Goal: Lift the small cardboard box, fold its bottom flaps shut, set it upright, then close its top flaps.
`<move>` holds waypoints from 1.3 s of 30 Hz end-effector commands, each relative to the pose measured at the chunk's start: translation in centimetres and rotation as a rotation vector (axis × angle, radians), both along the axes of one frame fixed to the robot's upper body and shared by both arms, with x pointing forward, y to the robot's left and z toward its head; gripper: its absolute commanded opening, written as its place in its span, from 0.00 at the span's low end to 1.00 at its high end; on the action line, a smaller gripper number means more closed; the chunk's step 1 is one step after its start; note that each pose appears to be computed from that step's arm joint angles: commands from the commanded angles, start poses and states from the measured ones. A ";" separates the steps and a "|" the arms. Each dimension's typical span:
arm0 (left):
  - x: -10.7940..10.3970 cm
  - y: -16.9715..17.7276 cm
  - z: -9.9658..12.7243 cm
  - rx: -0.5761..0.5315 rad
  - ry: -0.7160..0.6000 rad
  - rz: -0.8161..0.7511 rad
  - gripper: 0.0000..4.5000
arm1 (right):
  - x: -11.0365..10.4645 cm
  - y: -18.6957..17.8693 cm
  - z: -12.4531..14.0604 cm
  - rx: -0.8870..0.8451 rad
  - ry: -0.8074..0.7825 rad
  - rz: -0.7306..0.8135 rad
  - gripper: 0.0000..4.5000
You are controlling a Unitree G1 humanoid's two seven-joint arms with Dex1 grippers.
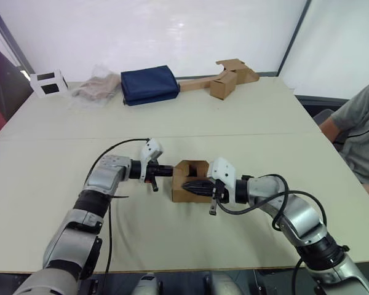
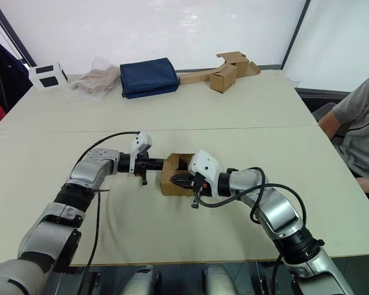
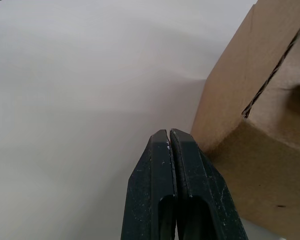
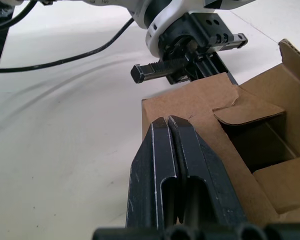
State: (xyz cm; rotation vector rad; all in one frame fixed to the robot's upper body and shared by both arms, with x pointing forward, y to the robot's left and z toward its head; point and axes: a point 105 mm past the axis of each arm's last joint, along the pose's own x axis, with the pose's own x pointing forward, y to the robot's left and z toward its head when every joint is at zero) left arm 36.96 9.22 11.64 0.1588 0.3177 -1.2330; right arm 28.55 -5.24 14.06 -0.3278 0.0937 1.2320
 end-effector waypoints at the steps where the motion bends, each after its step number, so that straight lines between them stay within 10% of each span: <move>1: 0.4 1.1 1.3 -0.003 -0.061 0.043 0.01 | 0.1 -0.1 0.4 0.020 -0.015 -0.004 0.00; 6: -0.1 4.0 3.7 -0.021 -0.056 0.085 0.01 | 0.3 -0.3 0.6 0.025 -0.021 -0.011 0.00; 11: -5.7 4.8 7.4 -0.048 0.032 -0.081 0.01 | 0.3 -0.6 0.7 0.041 -0.019 -0.019 0.00; 17: -8.0 3.3 6.3 0.017 0.039 -0.129 0.01 | 0.6 -0.6 0.7 0.046 -0.019 -0.021 0.00; 39: -6.5 1.1 5.0 -0.016 -0.006 -0.143 0.01 | 0.8 -0.5 1.1 0.055 -0.032 -0.038 0.00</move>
